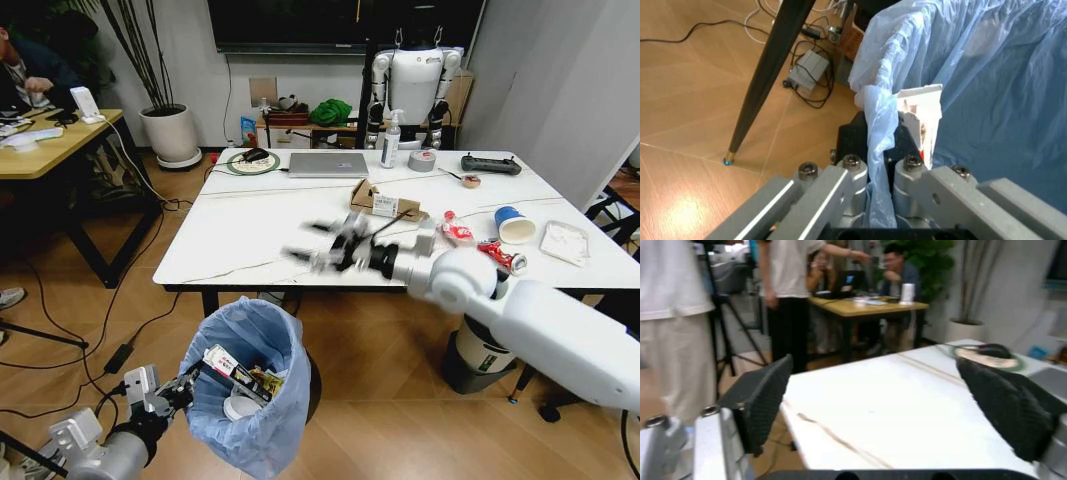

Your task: Pick up the trash bin and place the trash from the table into it.

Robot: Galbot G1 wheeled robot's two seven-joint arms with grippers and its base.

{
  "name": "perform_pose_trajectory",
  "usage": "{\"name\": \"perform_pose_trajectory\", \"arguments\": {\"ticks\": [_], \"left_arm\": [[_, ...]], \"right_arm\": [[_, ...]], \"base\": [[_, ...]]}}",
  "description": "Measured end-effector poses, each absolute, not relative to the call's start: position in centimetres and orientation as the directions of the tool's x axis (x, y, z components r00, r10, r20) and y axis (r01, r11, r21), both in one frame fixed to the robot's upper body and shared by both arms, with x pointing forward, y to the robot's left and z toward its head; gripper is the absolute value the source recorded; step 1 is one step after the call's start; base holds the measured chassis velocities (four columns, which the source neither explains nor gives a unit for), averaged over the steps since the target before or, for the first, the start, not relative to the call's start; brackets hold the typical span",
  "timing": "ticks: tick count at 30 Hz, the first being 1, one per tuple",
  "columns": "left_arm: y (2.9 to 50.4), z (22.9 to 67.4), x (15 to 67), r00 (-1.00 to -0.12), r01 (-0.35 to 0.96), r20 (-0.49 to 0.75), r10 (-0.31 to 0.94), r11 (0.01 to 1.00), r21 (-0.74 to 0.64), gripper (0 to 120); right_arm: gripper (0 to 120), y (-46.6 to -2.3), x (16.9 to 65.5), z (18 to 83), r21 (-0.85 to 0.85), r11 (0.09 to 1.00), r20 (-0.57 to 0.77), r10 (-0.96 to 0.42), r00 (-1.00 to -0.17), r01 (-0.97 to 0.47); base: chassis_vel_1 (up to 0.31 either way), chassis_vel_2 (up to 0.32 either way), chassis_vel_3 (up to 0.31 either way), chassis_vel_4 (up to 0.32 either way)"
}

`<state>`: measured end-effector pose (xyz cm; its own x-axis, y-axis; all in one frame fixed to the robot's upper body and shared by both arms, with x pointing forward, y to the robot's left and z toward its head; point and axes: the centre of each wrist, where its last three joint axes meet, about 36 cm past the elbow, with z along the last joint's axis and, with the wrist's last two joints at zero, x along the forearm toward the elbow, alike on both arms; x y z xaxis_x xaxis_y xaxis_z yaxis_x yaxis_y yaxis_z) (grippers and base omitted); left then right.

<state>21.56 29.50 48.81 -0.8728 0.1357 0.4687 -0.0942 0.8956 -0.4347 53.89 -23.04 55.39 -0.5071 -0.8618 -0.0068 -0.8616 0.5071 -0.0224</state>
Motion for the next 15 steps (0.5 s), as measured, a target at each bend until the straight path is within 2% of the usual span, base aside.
{"name": "perform_pose_trajectory", "arguments": {"ticks": [3,6,11,15], "left_arm": [[29.5,48.9,21.5,-0.875,-0.092,0.465,0.136,0.896,-0.434,0],[29.5,49.0,21.5,-0.874,-0.087,0.465,0.138,0.898,-0.431,0],[29.4,49.0,21.5,-0.875,-0.084,0.463,0.143,0.897,-0.435,0],[29.3,48.9,21.7,-0.873,-0.072,0.462,0.154,0.897,-0.436,0]], "right_arm": [[99,-26.0,56.5,55.1,-0.042,0.566,0.026,-0.823,-0.567,-0.823],[100,-29.5,60.0,55.2,-0.097,0.571,0.089,-0.811,-0.578,-0.816],[100,-32.7,63.3,55.3,-0.116,0.560,0.157,-0.805,-0.572,-0.820],[100,-35.8,65.0,54.8,-0.139,0.585,0.211,-0.771,-0.601,-0.799]], "base": [[0.000,0.000,0.000,0.000],[0.000,0.000,0.000,0.000],[0.000,0.000,0.000,0.000],[0.000,0.000,0.000,0.000]]}}
